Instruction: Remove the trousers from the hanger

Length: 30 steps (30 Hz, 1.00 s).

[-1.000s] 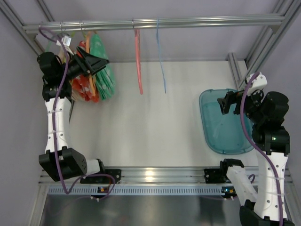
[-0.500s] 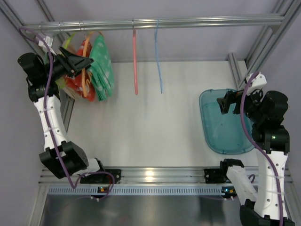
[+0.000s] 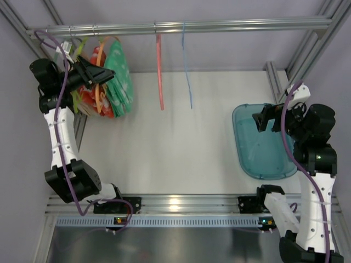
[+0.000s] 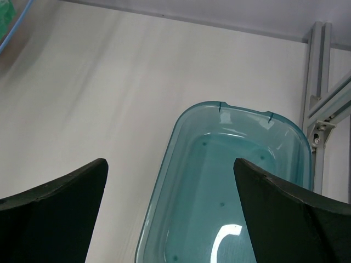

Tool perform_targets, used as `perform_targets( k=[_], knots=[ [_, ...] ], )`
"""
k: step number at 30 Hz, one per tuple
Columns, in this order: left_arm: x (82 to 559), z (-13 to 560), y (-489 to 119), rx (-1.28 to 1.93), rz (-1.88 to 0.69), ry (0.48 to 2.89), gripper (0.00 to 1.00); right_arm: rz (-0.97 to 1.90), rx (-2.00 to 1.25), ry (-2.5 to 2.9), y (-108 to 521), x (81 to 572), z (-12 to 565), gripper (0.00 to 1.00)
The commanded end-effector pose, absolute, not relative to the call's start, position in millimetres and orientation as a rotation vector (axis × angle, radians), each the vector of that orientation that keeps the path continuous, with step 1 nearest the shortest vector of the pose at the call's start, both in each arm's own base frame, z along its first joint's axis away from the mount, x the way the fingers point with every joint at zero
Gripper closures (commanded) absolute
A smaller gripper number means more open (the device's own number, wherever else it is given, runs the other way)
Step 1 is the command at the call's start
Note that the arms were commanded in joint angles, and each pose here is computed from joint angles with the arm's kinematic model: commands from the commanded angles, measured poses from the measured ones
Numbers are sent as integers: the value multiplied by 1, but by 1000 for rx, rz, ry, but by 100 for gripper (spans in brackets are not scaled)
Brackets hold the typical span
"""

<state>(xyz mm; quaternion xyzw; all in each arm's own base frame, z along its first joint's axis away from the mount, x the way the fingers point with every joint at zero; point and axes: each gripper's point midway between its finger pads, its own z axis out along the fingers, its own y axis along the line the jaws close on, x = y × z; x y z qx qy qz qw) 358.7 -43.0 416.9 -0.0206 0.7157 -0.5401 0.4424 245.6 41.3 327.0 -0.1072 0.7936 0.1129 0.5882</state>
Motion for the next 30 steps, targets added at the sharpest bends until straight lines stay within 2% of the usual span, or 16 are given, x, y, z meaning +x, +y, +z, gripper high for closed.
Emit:
perform_targets(
  k=[1,2,4,8,9,11,16,21,30],
  knots=[
    [357,426,-48,7,-1342,1762,51,261,-239,1815,39,249,336,1],
    [358,427,-48,10,-1342,1762,59,262,-237,1816,39,249,335,1],
    [356,430,-49,20,-1350,1761,64,265,-234,1821,39,249,333,0],
    [352,437,-51,43,-1342,1749,81,279,-229,1824,40,250,331,1],
    [351,438,-51,44,-1339,1747,91,283,-227,1826,40,250,330,1],
    [348,444,-53,55,-1328,1737,100,288,-227,1828,40,251,329,1],
    [342,460,-59,91,-1284,1684,100,294,-227,1827,41,253,329,0],
    [335,489,-61,133,-1231,1485,100,291,-228,1825,41,252,329,1],
    [323,514,-76,299,-1105,1276,100,287,-229,1832,40,250,323,1]
  ],
)
